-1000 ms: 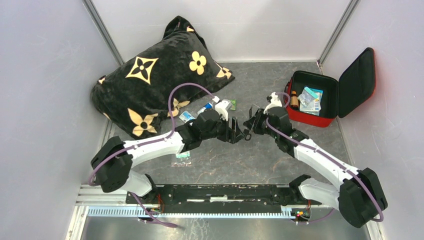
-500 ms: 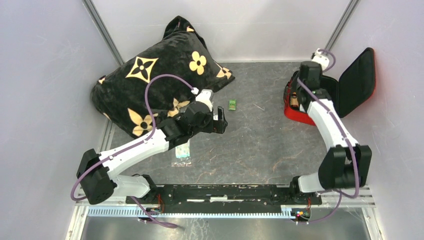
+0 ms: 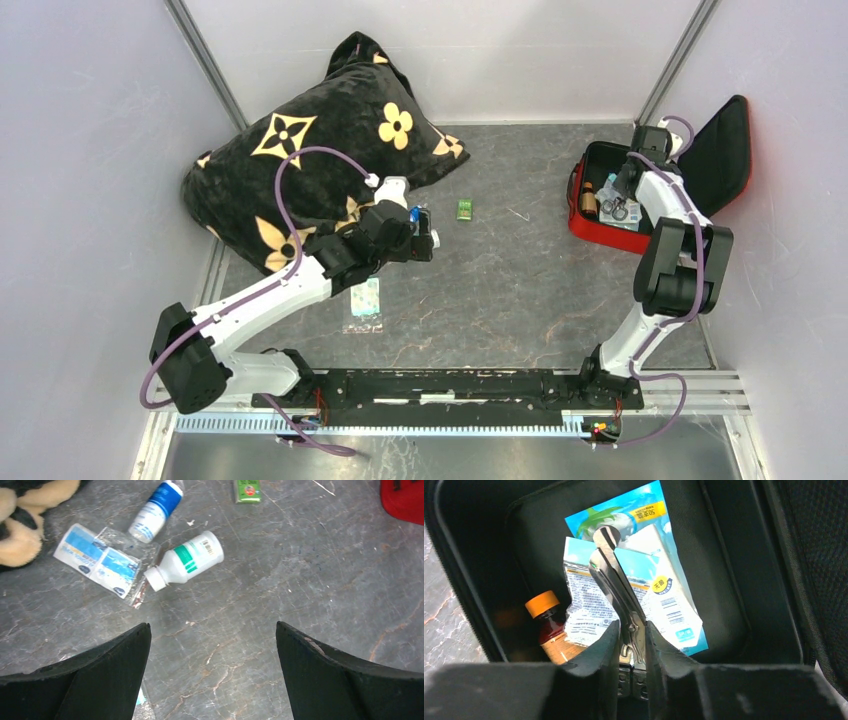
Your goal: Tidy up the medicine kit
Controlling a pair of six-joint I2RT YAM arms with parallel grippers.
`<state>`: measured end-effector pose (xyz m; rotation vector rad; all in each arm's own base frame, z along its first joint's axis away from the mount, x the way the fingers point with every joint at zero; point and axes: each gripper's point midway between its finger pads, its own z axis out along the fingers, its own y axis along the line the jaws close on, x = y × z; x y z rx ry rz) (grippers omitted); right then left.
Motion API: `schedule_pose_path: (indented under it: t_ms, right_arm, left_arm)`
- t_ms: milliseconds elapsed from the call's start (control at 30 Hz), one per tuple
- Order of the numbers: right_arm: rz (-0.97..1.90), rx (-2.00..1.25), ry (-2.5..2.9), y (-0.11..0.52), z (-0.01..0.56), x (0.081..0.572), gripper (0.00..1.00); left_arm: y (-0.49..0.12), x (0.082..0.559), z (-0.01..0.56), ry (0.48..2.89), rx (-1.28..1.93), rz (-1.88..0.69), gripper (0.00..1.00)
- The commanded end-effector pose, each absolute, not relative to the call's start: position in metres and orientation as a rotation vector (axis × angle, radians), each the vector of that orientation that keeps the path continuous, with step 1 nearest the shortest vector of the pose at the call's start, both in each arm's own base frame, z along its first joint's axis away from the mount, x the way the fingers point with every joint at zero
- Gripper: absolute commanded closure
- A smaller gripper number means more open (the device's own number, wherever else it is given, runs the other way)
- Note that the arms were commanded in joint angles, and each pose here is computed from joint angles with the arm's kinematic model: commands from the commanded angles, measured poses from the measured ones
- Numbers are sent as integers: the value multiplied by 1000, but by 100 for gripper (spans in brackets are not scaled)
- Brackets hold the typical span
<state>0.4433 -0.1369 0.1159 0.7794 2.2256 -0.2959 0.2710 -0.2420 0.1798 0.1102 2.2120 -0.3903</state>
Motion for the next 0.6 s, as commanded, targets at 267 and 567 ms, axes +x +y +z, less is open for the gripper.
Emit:
schedule_pose_path:
  t_ms: [267,567]
  right_arm:
    - [-297,754,1996,-158,213,457,47]
    - [249,441,1692,-47,297,470,41]
  left_arm:
    - [-204,303,166,2251,-43,-365,0]
    - [-191,313,169,2252,-73,-309,0]
